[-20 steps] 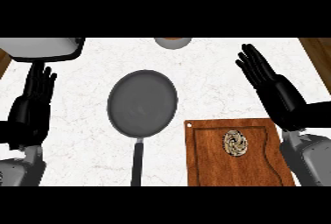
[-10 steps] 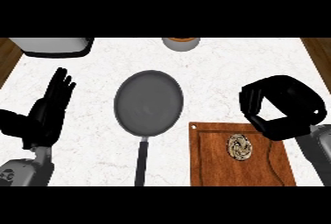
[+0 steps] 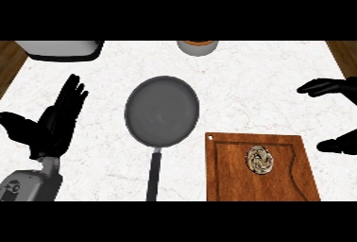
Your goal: Pick the cupcake from the cutting board and place it in the pan
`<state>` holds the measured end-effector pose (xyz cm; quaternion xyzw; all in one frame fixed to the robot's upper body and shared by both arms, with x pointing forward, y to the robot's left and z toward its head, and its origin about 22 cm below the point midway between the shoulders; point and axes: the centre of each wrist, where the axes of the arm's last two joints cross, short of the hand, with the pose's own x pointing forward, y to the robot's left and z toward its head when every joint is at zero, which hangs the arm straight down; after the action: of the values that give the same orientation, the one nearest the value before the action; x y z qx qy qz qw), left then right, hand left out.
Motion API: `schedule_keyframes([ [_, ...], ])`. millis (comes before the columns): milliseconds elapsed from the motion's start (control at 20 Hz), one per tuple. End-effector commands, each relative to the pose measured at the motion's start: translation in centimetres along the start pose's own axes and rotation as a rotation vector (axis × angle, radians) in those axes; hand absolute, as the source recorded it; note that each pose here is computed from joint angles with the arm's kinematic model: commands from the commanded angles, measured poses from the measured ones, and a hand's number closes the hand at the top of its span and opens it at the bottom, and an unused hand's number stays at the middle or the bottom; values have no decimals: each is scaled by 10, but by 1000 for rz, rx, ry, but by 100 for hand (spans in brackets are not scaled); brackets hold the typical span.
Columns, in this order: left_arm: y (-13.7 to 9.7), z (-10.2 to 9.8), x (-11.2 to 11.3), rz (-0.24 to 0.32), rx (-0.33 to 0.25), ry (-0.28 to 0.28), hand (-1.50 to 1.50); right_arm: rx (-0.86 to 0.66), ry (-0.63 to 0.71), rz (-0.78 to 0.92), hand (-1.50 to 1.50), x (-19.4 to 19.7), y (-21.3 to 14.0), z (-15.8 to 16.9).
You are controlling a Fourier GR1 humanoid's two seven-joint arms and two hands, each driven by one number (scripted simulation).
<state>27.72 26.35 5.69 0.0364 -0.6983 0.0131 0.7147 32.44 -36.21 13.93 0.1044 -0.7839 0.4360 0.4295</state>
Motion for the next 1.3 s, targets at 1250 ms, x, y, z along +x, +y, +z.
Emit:
schedule_keyframes([
  [1250, 7, 2, -7, -5, 8, 38, 0, 883, 43, 706, -150, 8, 62, -77],
])
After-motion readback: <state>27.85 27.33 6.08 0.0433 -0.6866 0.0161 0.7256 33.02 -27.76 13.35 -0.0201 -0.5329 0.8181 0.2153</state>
